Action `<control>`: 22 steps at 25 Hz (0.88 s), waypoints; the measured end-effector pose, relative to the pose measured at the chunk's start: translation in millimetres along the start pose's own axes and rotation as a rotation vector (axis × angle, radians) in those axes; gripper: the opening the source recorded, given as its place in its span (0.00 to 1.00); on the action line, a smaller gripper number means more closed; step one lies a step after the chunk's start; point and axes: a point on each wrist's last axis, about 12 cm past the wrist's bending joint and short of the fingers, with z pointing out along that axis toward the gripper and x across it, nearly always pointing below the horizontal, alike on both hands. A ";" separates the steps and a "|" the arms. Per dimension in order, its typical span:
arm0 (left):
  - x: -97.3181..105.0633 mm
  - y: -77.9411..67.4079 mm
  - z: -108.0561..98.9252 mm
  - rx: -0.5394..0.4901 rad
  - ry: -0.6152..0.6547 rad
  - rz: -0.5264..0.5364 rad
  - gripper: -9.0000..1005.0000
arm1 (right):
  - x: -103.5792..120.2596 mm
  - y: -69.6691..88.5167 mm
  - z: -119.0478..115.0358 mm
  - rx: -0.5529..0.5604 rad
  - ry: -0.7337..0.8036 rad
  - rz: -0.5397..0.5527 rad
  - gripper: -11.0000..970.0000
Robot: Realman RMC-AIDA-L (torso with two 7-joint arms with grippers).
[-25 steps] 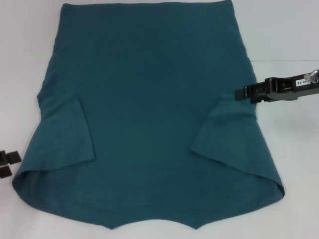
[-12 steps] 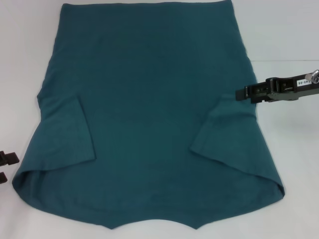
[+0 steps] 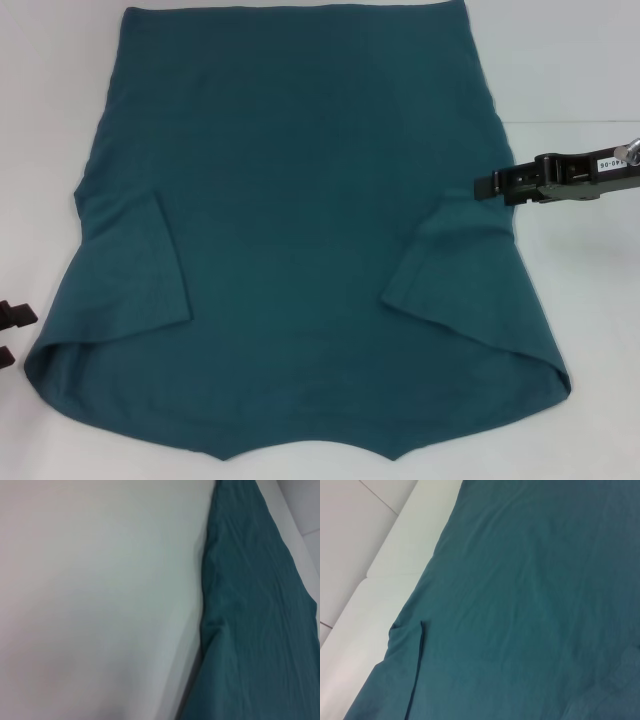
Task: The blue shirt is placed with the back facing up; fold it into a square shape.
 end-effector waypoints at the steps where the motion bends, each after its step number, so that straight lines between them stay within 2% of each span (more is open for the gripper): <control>1: 0.2 0.7 0.7 -0.002 -0.003 -0.003 0.76 | 0.0 0.0 0.0 0.000 0.000 0.000 0.69; 22: 4.3 4.8 8.8 -0.023 0.000 -0.005 0.76 | 3.3 -3.9 -1.1 0.008 -0.005 0.010 0.69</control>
